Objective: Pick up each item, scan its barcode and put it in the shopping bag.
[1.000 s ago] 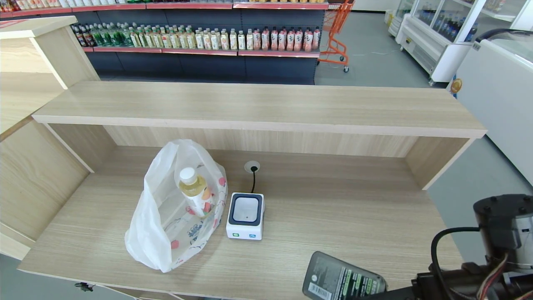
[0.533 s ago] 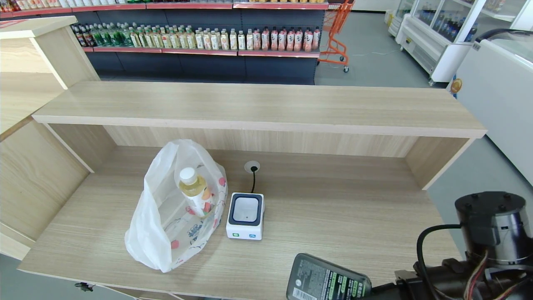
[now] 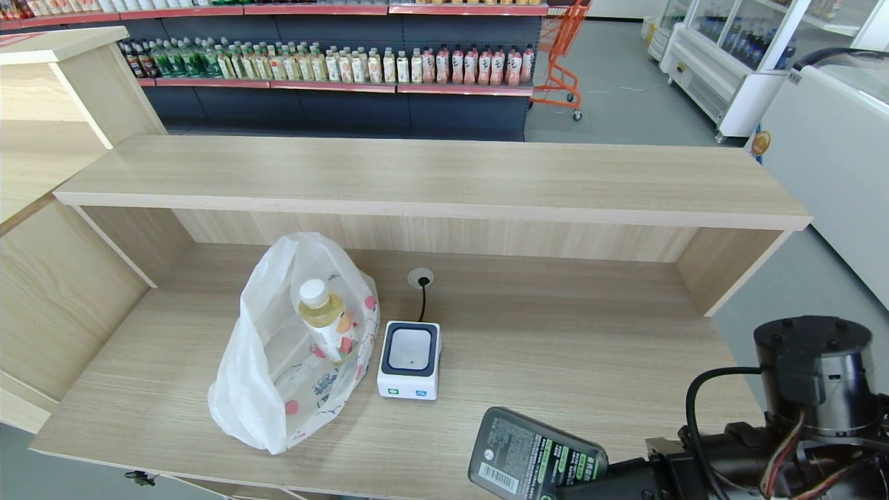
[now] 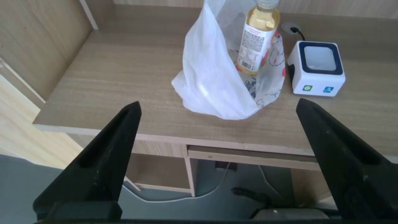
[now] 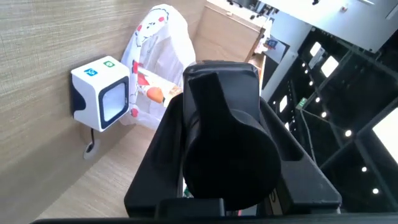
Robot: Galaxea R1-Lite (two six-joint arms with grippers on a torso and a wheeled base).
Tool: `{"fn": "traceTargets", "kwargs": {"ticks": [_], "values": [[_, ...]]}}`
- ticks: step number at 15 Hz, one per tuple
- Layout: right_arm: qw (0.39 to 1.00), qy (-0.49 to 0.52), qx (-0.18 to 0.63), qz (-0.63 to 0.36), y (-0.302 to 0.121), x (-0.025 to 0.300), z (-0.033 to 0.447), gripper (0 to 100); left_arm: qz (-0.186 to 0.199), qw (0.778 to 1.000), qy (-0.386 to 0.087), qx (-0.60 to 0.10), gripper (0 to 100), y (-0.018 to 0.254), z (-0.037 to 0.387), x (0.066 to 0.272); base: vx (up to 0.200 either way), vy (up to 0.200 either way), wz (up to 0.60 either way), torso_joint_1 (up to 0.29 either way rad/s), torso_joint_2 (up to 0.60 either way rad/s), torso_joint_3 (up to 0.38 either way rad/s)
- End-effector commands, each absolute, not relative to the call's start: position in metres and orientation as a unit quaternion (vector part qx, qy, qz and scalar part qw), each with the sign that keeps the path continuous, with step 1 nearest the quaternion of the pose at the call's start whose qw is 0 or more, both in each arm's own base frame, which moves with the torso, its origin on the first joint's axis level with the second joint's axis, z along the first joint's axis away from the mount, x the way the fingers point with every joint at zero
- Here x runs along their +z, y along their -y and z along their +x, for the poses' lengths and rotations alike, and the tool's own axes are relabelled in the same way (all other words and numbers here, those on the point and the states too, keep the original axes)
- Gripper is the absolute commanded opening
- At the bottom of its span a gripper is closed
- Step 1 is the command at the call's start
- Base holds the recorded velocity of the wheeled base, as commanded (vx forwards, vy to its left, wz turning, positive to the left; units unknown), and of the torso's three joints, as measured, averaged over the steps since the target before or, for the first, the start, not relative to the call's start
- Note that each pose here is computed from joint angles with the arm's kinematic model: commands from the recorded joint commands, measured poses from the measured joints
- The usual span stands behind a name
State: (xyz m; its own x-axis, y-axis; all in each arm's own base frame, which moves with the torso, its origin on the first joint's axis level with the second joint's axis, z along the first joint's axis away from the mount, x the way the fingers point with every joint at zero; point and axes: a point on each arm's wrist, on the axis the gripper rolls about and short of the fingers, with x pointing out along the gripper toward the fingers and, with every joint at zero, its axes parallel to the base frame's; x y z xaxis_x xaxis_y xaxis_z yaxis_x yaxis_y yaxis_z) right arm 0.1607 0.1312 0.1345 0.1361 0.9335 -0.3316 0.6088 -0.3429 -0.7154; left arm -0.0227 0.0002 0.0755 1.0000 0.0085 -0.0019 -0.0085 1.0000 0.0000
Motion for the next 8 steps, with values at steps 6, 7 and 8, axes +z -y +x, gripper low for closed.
{"fn": "traceTargets", "kwargs": {"ticks": [6,7,8], "values": [[0.212,0.540,0.383,-0.719,-0.1292,0.1363,0.1567,0,0.000,1.000,-0.001,0.005,100,-0.0002,-0.0227,0.0755,0.000,0.000,0.00,0.000,0.00,0.000],[0.212,0.541,0.382,-0.719,-0.1287,0.1369,0.1559,0,0.000,1.000,-0.001,0.004,100,-0.0002,-0.0227,0.0755,0.000,0.000,0.00,0.000,0.00,0.000],[0.212,0.539,0.387,-0.718,-0.1277,0.1350,0.1546,0,0.000,1.000,-0.001,0.005,100,-0.0002,-0.0227,0.0755,0.000,0.000,0.00,0.000,0.00,0.000]]}}
